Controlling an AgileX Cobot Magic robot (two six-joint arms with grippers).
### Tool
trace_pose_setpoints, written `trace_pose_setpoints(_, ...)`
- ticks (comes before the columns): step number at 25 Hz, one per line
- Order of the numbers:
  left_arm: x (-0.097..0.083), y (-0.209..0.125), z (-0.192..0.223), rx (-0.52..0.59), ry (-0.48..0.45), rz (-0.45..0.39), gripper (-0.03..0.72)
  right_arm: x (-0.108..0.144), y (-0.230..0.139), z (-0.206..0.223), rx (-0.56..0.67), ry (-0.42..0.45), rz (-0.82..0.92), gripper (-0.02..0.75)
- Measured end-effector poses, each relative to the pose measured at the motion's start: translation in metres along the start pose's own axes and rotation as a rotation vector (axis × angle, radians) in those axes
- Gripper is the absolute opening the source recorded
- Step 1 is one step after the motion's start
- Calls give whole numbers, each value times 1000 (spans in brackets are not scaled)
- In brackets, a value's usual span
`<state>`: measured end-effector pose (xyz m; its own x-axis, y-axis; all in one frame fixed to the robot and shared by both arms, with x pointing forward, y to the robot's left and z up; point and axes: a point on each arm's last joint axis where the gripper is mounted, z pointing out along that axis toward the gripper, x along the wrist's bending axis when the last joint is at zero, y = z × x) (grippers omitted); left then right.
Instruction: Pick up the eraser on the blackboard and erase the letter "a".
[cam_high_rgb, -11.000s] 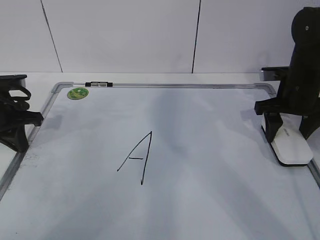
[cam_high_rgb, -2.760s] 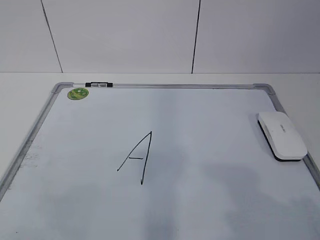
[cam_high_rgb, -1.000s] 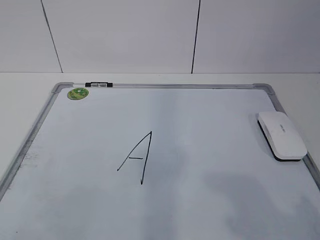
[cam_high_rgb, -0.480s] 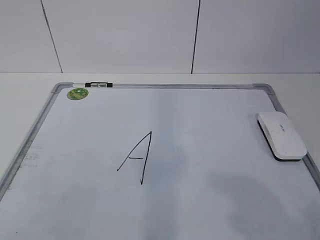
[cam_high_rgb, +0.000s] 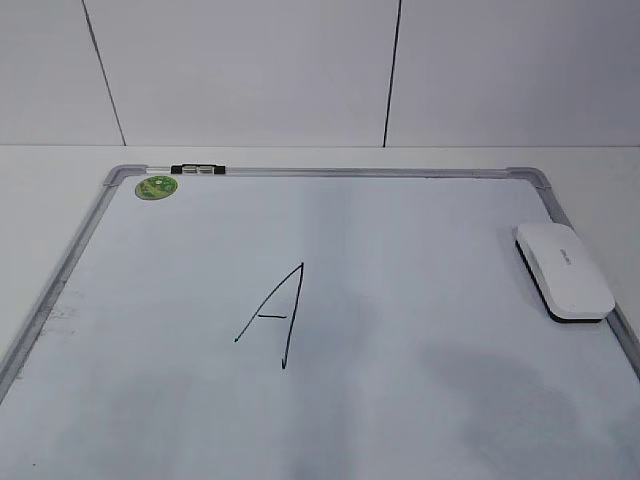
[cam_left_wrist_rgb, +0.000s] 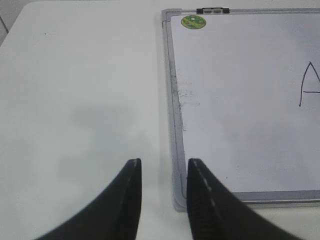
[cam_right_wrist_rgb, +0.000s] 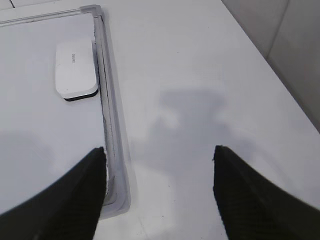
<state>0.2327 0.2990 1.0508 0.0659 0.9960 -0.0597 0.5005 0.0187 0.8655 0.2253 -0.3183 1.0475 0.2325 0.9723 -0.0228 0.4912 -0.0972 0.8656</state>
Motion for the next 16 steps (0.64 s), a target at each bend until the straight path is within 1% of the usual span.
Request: trace_pose_setpoints(16, 0, 0, 0, 0, 0, 0, 235, 0, 0, 0, 0, -1, -2, 540)
